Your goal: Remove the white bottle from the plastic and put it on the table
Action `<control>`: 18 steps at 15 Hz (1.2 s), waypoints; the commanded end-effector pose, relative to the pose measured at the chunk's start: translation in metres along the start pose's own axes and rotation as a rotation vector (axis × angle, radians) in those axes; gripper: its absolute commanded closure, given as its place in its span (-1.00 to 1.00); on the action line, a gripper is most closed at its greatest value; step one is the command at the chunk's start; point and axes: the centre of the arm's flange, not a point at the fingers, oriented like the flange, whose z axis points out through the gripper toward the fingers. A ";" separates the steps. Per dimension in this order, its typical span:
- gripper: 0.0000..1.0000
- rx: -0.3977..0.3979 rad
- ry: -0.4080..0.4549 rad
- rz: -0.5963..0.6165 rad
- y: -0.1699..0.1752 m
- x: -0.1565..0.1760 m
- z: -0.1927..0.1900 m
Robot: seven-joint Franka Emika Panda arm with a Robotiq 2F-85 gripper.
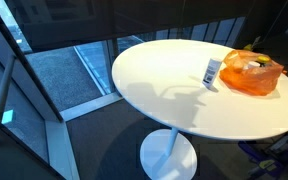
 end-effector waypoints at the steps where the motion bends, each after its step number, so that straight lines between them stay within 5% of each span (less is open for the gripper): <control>1: -1.00 0.018 -0.023 -0.010 -0.006 0.024 -0.015; 10: -1.00 0.064 -0.025 0.034 0.002 0.084 -0.040; 18: -1.00 0.123 0.000 0.218 0.068 0.135 -0.020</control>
